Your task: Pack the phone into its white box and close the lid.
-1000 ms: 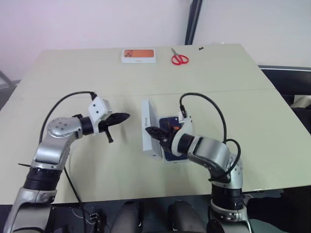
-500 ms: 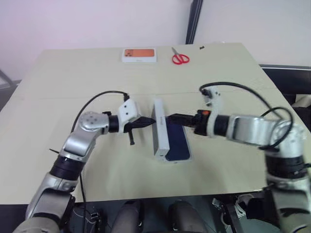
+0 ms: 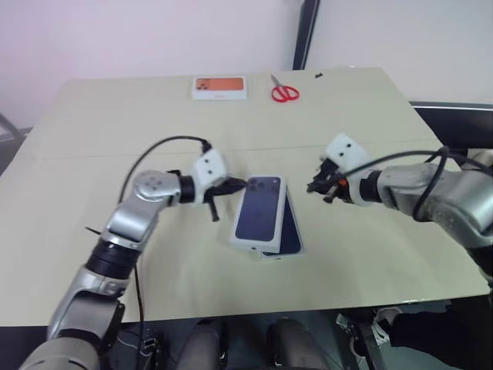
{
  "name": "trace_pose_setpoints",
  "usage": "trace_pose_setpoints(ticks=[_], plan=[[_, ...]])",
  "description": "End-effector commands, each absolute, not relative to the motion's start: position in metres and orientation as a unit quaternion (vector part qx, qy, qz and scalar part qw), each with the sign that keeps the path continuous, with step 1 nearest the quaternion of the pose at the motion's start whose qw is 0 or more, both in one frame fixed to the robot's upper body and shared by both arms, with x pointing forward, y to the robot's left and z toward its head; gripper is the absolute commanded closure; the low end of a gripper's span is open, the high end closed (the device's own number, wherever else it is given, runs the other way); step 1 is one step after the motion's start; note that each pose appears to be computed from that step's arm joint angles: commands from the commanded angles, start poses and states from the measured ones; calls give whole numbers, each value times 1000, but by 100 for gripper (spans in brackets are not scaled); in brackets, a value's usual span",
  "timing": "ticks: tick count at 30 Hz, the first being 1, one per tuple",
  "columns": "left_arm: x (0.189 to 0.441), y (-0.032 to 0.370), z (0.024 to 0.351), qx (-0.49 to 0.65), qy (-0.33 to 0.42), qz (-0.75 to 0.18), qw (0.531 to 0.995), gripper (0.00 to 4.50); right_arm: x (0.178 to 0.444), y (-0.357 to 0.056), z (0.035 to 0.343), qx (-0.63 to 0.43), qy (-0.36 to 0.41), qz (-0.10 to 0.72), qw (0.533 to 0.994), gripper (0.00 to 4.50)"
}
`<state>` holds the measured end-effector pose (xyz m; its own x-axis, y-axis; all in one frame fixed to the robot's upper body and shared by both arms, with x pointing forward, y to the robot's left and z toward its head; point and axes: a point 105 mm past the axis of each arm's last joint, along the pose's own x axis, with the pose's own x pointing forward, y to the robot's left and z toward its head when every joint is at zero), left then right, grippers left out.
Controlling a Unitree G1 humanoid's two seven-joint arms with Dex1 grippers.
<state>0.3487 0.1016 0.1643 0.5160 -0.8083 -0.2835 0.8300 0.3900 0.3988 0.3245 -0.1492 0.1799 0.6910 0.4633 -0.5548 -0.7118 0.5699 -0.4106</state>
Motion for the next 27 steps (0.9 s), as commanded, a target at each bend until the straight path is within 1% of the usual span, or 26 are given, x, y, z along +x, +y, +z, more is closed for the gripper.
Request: trace_pose_setpoints(ticks=[1,3,5,7,13,16,20,24,27], plan=[[346,119,165,274,36,-470,838,450,317,-136,187,-387,150,381,826,448],[340,125,158,275,61,-478,832,450,316,-133,183,-405,143,392,814,448],[326,124,147,287,88,-512,805,450,317,-130,177,-426,140,398,800,448],[317,120,139,289,107,-534,787,450,316,-127,171,-437,138,410,789,448],[303,97,121,319,150,-583,732,450,313,-118,161,-452,133,431,769,448],[302,85,120,335,137,-597,715,450,311,-115,158,-451,133,437,766,448],[305,67,129,328,97,-606,719,450,306,-116,156,-453,138,441,762,448],[303,49,141,299,53,-621,723,450,303,-120,154,-455,145,441,760,448],[300,43,143,293,45,-631,718,450,300,-121,154,-453,148,442,759,448]])
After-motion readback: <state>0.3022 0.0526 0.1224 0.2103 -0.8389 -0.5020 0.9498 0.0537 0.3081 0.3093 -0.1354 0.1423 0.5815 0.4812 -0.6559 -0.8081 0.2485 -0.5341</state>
